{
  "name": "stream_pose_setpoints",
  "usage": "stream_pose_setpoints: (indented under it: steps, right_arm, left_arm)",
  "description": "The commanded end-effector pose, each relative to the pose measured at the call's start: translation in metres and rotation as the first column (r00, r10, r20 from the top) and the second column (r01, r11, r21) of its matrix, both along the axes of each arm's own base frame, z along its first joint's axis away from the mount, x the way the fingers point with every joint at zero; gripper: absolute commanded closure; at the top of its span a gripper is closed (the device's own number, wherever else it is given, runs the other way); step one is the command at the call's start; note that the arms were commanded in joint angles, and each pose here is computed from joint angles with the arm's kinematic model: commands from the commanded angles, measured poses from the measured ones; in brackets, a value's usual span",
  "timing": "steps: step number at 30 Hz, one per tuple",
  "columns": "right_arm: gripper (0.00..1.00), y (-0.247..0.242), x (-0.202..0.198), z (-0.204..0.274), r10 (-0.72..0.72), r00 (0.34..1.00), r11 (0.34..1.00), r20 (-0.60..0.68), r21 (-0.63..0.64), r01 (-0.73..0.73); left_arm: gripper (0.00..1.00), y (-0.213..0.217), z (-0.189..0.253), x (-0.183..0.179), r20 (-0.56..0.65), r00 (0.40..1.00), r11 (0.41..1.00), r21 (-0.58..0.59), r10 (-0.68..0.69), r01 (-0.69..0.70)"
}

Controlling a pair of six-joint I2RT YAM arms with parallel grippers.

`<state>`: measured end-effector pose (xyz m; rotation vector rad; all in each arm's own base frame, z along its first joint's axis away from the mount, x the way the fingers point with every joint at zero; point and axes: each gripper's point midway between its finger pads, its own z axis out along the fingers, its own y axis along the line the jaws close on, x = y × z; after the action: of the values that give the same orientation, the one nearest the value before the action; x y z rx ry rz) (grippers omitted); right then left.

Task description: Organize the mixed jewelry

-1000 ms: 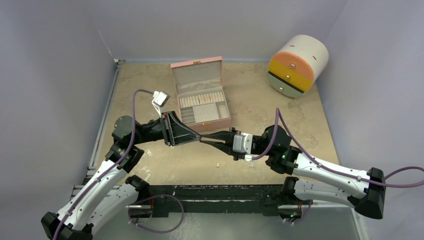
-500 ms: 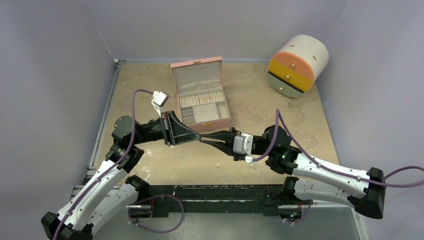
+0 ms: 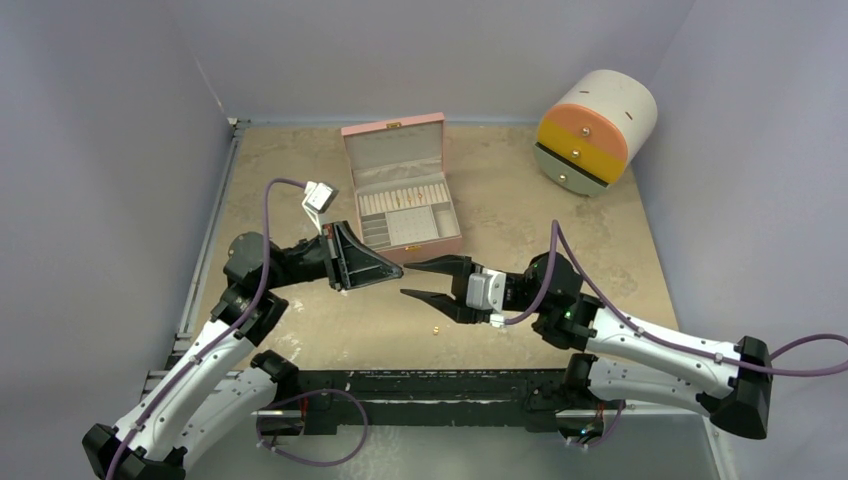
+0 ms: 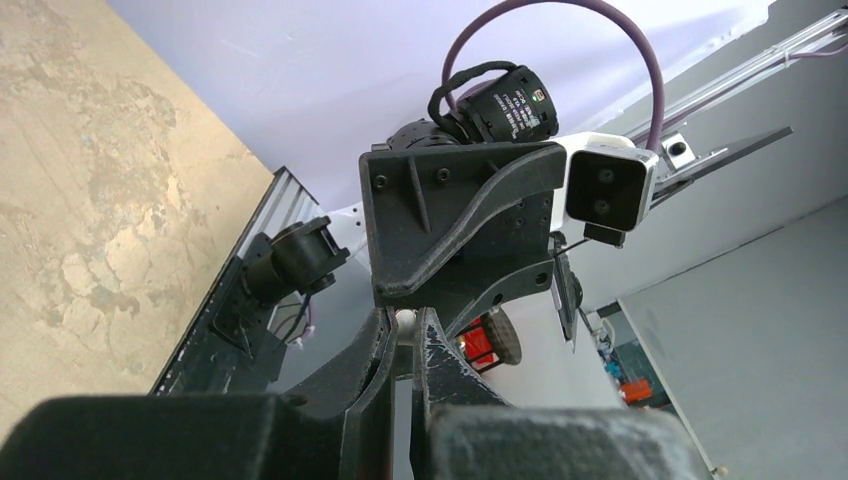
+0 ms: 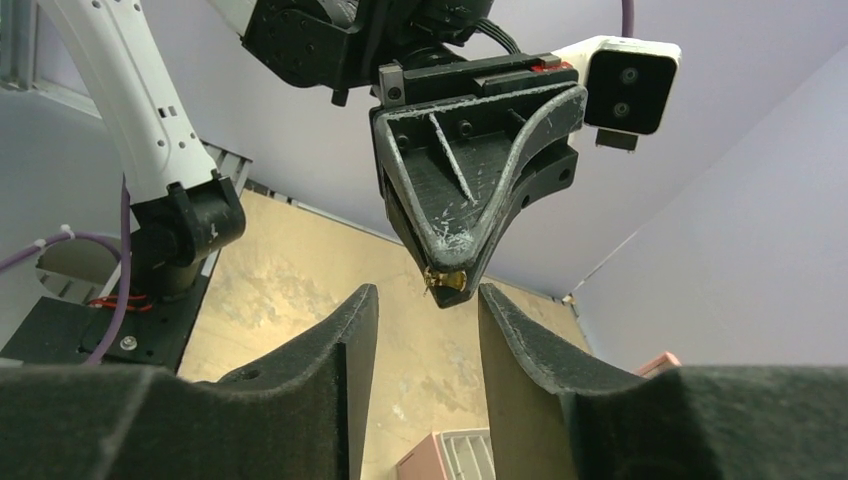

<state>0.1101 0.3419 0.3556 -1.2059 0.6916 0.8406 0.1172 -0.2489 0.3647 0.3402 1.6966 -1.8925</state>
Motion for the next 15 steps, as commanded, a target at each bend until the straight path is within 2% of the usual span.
stream_pose_setpoints:
  steps: [1, 9, 15]
  right_arm:
    - [0.54, -0.010, -0.004, 0.012, -0.009, 1.000, 0.999, 0.012, 0.036, 0.009]
    - [0.47, -0.031, 0.002, -0.004, -0.093, 0.994, 0.995, -0.061, -0.035, 0.091]
    - [0.46, -0.050, 0.028, -0.026, -0.291, 0.933, 0.953, -0.210, -0.149, 0.264]
  left_arm:
    - [1.00, 0.003, 0.013, 0.003, 0.053, 0.998, 0.999, -0.035, 0.036, -0.034]
    - [1.00, 0.002, -0.003, 0.024, 0.057, 0.990, 0.988, 0.076, 0.129, -0.134]
    - [1.00, 0.007, -0.026, 0.054, 0.082, 0.964, 0.931, 0.253, 0.251, -0.264]
